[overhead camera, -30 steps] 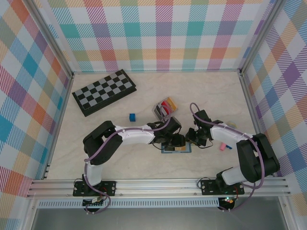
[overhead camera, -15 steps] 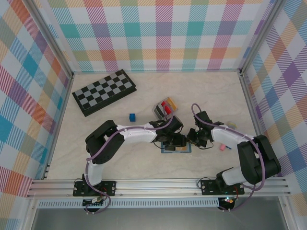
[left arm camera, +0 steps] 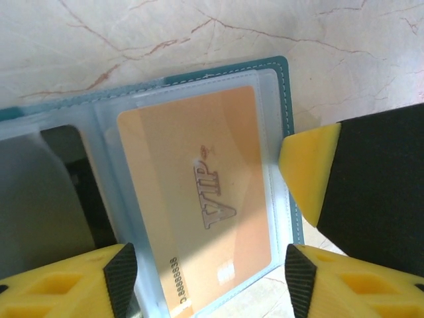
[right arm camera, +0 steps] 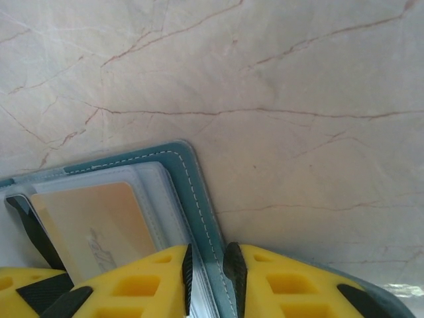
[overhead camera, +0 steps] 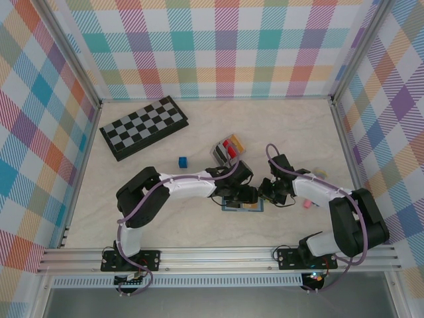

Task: Put the credit cards into the card holder
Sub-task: Insert the credit card into the card slot, then close the card holder at the center of the table.

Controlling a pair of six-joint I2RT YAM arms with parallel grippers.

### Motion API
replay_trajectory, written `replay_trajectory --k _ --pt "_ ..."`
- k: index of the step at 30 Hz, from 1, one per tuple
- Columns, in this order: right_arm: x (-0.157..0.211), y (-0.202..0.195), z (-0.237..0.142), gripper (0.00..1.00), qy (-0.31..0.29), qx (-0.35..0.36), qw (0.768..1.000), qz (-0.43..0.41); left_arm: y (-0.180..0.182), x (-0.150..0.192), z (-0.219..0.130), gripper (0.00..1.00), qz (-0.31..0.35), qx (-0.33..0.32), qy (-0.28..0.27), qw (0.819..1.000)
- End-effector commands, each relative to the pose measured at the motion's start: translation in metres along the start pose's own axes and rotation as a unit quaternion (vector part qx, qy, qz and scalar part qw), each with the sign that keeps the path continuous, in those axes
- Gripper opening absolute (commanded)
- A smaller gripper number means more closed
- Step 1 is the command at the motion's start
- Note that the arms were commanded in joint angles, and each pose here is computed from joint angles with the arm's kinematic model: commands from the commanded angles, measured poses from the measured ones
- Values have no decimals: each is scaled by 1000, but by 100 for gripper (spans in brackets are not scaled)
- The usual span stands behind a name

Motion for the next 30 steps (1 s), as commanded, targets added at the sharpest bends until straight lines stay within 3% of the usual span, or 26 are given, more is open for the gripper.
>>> replay_trajectory --k 1,6,11,16,20,30 --pt "-1 7 -8 27 -2 -2 1000 -4 -14 5 -24 67 29 17 -26 999" --pt "-8 17 -23 29 -20 -19 999 -21 -8 -3 -50 70 21 17 -72 997" --pt "-19 12 -50 36 -60 17 997 -43 24 -20 -71 73 -30 3 -115 993" --pt "-23 -5 -63 48 -79 67 994 -46 54 -29 -69 74 -90 9 -99 991" --pt "-18 -19 -55 58 -62 79 995 -28 64 -29 -58 74 -120 26 -77 989" --pt "-6 -10 -24 54 2 34 999 -31 59 -29 -34 73 -133 47 -40 989"
Point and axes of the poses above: each hand's point on the last joint's axis, 136 mm out from that joint toward the fingers, its own z axis out along the fingers, its own y axis along the line the jaws close on, x = y × z, the point moved 1 cm from there along -z, back along the fingers, and after that the axes turned 6 degrees about -z, right-handed, at the moved point
